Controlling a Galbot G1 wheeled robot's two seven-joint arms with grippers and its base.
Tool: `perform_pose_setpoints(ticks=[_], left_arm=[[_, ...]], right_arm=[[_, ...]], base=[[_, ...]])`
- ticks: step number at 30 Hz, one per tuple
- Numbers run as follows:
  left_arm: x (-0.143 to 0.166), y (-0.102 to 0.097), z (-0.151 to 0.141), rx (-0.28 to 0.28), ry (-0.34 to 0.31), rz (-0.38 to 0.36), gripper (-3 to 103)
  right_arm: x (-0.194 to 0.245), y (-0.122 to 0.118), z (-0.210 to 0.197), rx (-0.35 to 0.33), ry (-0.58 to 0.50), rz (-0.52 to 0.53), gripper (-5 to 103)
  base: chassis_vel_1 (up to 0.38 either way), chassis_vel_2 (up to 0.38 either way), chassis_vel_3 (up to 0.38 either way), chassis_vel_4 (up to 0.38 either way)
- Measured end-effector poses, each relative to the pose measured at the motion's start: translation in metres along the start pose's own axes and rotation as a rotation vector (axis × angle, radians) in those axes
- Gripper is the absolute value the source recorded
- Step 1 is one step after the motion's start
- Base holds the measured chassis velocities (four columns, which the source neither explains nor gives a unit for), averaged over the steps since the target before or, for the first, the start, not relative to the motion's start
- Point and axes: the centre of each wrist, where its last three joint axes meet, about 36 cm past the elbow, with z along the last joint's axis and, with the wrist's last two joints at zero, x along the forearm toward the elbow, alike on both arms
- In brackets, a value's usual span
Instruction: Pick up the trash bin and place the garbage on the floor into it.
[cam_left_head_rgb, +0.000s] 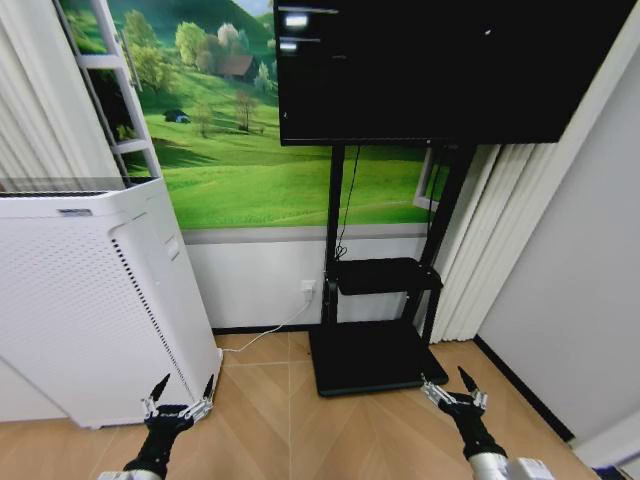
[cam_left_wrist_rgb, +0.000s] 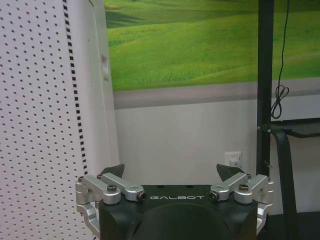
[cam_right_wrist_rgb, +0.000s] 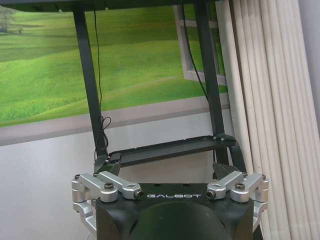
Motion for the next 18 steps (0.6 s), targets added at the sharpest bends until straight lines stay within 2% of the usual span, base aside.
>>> perform_pose_setpoints(ticks=[9, 18], left_arm=[[0.0, 0.0, 0.0001, 0.0, 0.0, 0.0, 100], [0.0, 0.0, 0.0001, 0.0, 0.0, 0.0, 100]], right_arm=[[0.0, -0.0001, 0.0, 0.0, 0.0, 0.0, 100], [0.0, 0.0, 0.0, 0.0, 0.0, 0.0, 100]], base=[[0.295, -0.25, -0.274, 0.25], [0.408, -0.153, -0.393, 0.167]])
